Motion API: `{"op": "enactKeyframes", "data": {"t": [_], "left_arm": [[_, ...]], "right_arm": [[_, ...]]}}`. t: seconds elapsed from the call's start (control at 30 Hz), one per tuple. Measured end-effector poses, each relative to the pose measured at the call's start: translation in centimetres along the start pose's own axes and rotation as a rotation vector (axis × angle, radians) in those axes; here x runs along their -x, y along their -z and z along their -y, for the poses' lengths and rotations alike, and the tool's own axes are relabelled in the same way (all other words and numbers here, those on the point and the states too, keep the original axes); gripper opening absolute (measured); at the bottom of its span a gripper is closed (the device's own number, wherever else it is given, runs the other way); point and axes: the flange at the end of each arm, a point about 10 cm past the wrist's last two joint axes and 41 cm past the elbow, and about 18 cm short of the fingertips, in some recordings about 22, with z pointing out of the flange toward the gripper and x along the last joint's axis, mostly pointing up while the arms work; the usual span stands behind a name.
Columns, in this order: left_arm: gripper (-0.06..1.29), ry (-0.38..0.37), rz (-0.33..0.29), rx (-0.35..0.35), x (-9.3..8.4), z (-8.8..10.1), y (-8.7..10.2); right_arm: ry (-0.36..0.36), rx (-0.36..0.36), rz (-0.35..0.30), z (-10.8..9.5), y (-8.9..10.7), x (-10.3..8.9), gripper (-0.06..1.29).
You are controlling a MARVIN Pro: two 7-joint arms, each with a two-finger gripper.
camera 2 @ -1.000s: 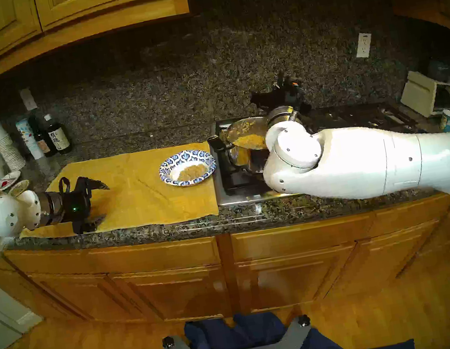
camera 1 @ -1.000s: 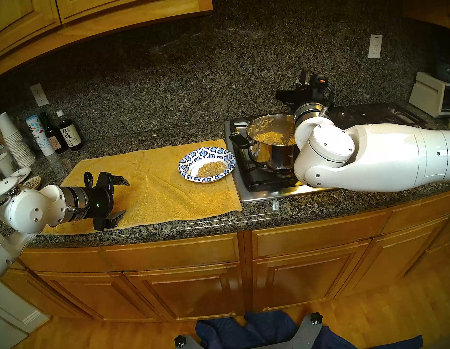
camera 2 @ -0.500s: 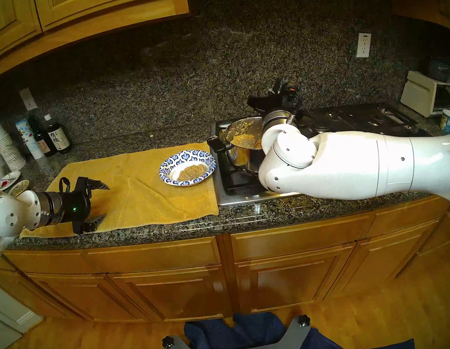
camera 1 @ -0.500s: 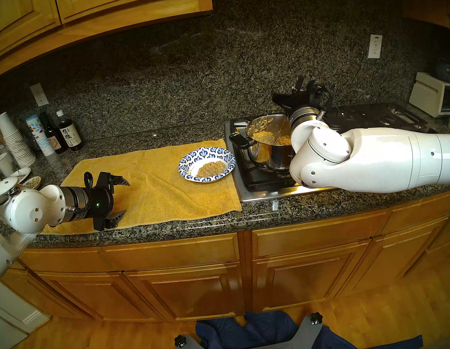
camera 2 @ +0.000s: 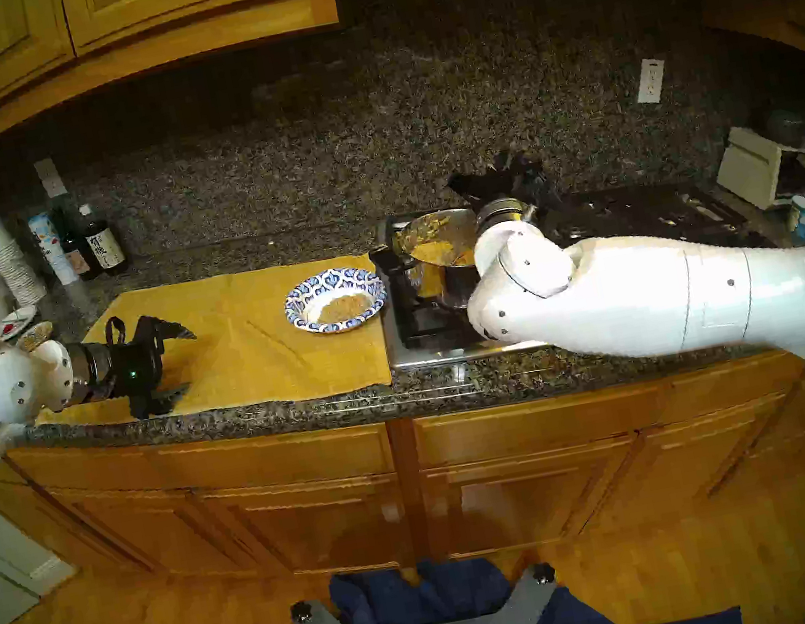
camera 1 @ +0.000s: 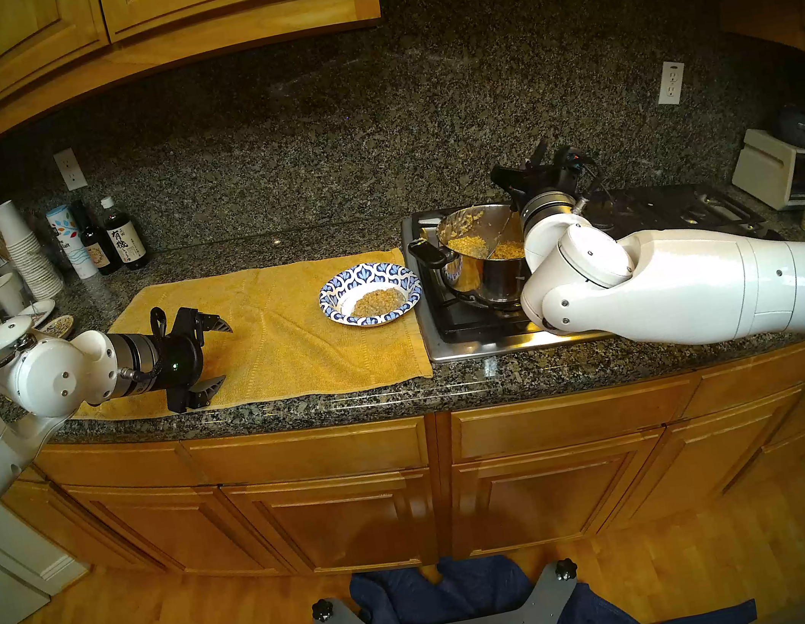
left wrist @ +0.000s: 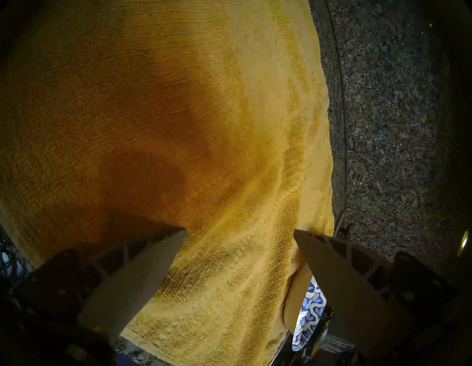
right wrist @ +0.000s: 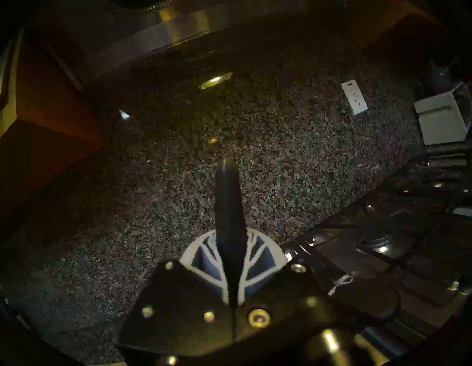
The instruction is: Scoop oatmeal into bowl
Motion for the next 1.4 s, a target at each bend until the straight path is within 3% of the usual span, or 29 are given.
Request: {"op": "enactKeyframes", "data": {"t": [0.43, 0.9, 1.4], "left_arm": [[1.23, 0.0, 0.0, 0.0, 0.0, 0.0, 0.0], [1.23, 0.0, 0.0, 0.0, 0.0, 0.0, 0.0], [1.23, 0.0, 0.0, 0.001, 0.0, 0.0, 0.0]], "right_arm": [[-0.074, 0.059, 0.053, -2.4, 0.6, -0.8, -0.04], [-0.256, 0.138, 0.095, -4.5, 0.4, -2.2, -0.04], [-0.414, 0.209, 0.129, -4.8, -0.1, -3.3, -0.04]]}}
